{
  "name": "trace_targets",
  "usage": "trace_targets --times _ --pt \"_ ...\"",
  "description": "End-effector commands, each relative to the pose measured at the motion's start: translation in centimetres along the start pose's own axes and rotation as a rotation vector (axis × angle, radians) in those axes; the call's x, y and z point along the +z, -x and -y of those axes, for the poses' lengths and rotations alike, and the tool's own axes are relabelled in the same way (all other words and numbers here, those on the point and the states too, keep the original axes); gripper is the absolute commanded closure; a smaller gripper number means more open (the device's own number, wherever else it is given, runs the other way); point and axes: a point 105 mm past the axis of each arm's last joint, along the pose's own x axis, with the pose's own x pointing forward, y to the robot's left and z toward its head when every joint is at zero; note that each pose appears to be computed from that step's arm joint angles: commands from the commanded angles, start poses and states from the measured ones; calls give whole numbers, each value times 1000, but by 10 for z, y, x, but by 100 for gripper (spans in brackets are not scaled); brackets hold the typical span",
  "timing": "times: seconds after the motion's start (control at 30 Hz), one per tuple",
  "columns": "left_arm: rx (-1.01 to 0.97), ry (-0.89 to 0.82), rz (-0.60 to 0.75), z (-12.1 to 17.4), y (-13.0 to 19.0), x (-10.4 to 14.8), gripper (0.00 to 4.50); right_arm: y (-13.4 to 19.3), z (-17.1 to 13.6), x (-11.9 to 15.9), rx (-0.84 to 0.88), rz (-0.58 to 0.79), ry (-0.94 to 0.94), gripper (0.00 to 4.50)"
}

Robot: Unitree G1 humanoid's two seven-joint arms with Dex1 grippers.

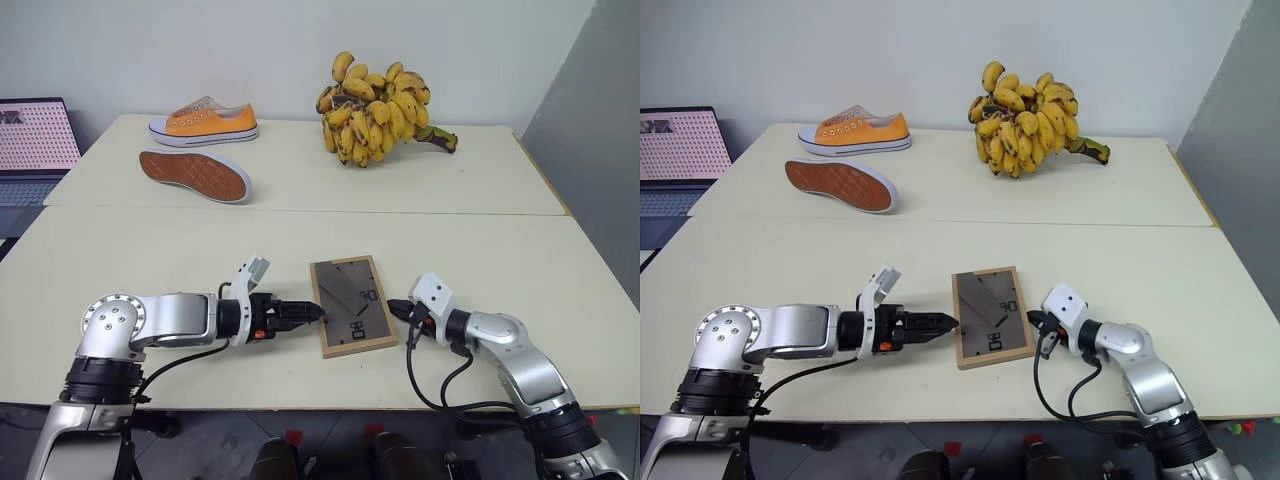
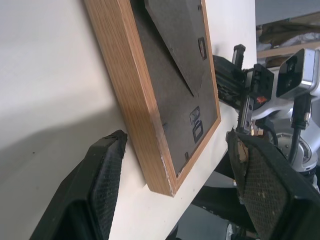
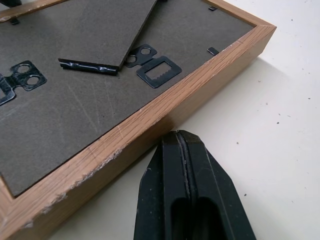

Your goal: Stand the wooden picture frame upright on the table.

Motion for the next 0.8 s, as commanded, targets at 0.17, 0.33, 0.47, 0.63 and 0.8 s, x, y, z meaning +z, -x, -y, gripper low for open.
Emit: trace_targets --times 0.17,0.33,0.47,0.63,0.8 --pt "-16 -9 -5 6 -2 2 108 -15 -7 25 -25 85 -37 450" --pt "-5 -4 -3 4 -3 3 108 -21 -11 37 -43 123 -60 450" --pt "-3 -1 9 4 -3 5 108 -25 -12 41 -57 136 -78 450" --pt "0 0 15 4 -3 5 108 -15 -5 29 -60 77 32 450" --pt "10 -5 9 0 4 2 108 11 9 9 -17 -20 90 450"
